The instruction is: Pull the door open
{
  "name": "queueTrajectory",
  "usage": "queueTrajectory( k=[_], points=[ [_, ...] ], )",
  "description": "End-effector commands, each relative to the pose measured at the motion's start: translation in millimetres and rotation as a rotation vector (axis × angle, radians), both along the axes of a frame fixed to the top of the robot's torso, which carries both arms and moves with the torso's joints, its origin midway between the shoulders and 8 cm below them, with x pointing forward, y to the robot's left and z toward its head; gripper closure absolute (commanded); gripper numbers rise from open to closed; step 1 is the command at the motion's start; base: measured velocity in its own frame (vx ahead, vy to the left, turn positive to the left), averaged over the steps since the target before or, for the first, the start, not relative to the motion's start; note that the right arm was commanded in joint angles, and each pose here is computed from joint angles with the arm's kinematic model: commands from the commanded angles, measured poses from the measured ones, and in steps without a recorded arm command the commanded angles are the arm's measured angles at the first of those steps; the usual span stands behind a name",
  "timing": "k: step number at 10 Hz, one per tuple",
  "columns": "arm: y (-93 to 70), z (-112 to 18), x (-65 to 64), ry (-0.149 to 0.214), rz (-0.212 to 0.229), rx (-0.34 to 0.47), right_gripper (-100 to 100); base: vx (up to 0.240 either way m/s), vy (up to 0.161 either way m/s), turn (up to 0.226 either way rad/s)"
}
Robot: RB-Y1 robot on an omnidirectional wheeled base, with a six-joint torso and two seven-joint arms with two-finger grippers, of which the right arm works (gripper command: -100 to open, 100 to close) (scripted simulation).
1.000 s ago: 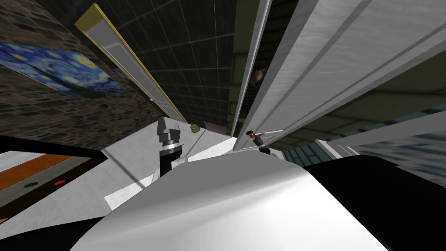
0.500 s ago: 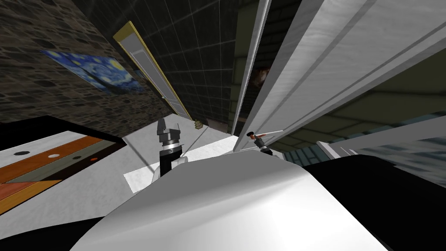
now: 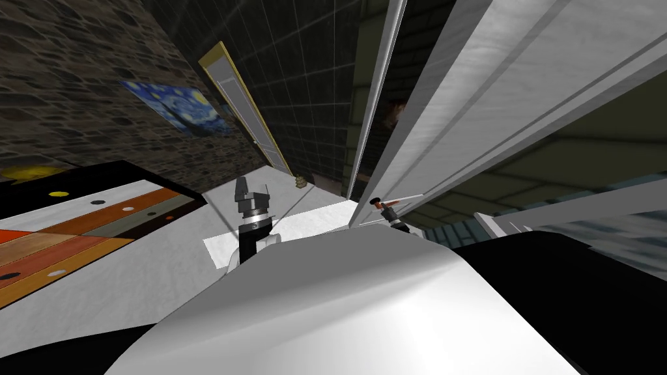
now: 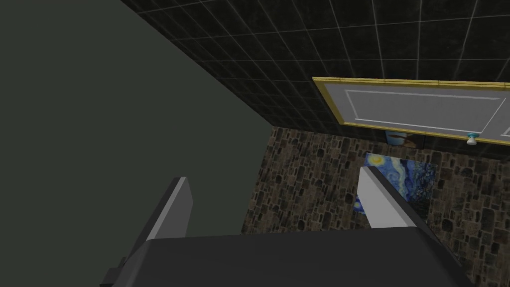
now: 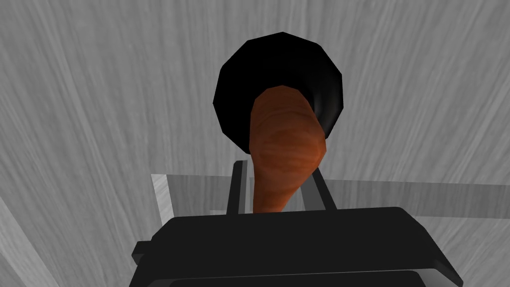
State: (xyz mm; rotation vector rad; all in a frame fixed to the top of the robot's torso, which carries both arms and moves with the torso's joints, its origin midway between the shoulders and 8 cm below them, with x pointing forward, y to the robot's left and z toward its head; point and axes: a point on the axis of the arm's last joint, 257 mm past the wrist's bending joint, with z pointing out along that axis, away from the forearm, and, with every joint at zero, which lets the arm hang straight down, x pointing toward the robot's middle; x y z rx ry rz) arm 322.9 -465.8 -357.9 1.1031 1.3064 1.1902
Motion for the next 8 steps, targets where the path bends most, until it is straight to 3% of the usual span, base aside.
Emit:
queueTrajectory(
  k=[1, 4, 8],
  points=[
    [-0.5, 0.3, -4.8, 0.0, 0.009, -0.002, 100, -0.181, -0.111, 0.158],
    [-3.6, 1.7, -11.9, -0.003, 0.019, -0.004, 100, -0.209, -0.079, 0.185],
    [-1.8, 0.3, -16.8, 0.0, 0.031, 0.0, 100, -0.19, -0.064, 0.115]
  ],
)
